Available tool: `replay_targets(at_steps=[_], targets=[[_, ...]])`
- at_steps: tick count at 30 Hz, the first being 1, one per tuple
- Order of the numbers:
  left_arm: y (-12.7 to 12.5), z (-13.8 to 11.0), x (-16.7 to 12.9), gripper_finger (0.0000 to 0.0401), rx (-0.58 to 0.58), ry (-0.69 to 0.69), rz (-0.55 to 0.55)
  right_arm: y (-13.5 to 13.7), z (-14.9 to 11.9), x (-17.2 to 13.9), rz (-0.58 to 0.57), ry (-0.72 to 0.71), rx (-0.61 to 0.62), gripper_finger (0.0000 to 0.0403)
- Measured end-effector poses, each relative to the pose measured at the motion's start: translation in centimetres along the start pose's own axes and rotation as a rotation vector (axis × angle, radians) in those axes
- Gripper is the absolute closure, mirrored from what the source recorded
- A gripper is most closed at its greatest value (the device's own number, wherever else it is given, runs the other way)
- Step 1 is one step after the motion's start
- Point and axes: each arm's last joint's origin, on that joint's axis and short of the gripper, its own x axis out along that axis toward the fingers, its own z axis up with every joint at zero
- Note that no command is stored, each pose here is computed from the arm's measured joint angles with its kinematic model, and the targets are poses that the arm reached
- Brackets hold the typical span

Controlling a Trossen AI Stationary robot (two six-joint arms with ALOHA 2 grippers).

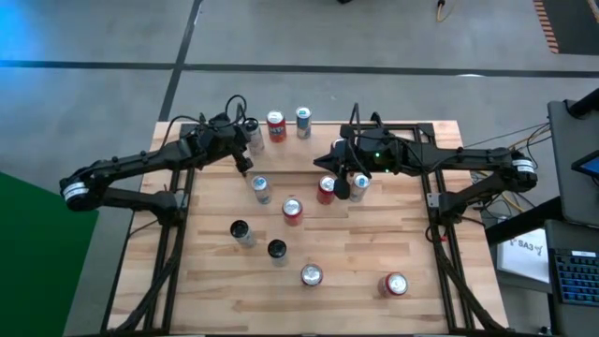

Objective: Place canned beverage on shelf
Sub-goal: Put the bottom right white soda can on the shelf

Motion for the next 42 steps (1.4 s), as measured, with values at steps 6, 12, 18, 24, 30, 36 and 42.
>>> replay_targets(at_steps=[6,12,18,24,30,36,42], targets=[[0.8,-0.3,0.3,0.0401,0.001,0.016,0.029,0.0,0.0,0.0,0.000,0.001,0.000,0.0392],[1.5,-0.5,0.5,0.0401,-0.023,0.021,0.054,0.0,0.0,0.0,0.000,0.001,0.000,0.0392],[1.5,-0.4,0.5,0.0401,-0.039,0.018,0.055,0.0,0.0,0.0,0.000,0.002,0.000,0.0392],[1.0,-0.5,0.5,0.0401,-0.084,0.000,-0.066,0.0,0.0,0.0,0.000,0.002,0.009,0.0392],[0.6,-0.4,0.7,0.0401,-0.106,-0.033,-0.196,0.0,-0.2,0.1,0.001,0.006,0.007,0.0392],[0.6,-0.6,2.0,0.0401,-0.087,0.024,-0.085,0.0,-0.3,0.1,0.001,0.006,0.006,0.0392],[0.3,-0.5,3.6,0.0401,-0.070,0.026,-0.067,0.0,-0.3,0.1,0.000,0.007,0.007,0.0392]])
